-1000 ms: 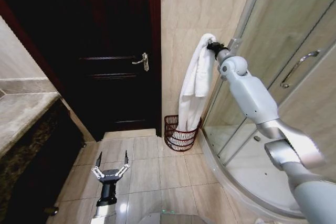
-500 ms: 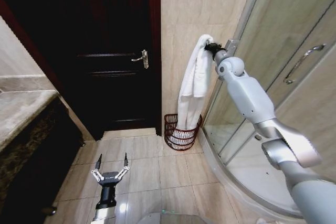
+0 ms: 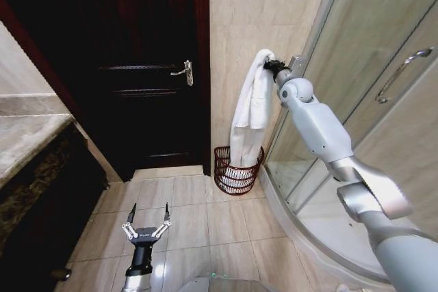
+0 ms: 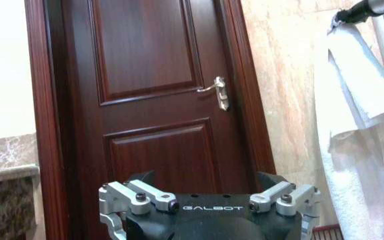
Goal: Discard the used towel into the hamper.
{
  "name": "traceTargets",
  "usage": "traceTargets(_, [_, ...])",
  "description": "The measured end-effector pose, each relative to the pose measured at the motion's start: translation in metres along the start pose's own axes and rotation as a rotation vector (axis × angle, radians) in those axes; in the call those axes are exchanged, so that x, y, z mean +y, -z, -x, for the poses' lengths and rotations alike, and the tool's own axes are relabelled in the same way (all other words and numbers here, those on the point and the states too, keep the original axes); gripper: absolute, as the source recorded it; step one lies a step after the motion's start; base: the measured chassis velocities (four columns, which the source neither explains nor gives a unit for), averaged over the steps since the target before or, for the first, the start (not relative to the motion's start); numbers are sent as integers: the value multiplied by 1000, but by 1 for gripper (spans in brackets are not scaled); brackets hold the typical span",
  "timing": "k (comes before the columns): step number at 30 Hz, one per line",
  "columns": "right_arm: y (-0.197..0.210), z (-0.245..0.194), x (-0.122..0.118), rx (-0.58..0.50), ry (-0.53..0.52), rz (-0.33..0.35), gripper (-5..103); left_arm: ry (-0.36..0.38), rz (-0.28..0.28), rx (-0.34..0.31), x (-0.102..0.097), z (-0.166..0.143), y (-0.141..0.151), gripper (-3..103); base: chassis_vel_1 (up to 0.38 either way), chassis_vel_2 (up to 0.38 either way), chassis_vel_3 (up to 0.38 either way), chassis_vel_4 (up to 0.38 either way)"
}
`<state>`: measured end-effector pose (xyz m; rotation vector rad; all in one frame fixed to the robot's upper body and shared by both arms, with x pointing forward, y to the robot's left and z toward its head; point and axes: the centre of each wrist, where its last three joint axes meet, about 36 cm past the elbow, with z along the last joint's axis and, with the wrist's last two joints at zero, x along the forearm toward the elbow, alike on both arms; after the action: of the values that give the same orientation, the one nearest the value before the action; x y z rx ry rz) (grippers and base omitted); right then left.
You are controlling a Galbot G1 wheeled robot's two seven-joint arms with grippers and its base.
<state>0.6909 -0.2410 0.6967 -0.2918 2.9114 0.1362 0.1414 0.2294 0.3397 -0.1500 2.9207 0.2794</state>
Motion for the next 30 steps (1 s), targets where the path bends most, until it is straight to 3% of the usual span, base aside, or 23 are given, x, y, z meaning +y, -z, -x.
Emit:
traceTargets(17, [-24,-7,-12,22,-22,-7,7,-14,10,7,1,-9,1,100,0,0,0,0])
traceTargets(30, [-37,-11,-6,26,-21,-16,7,-14,11,8,2,-13,0,100,0,0,0,0])
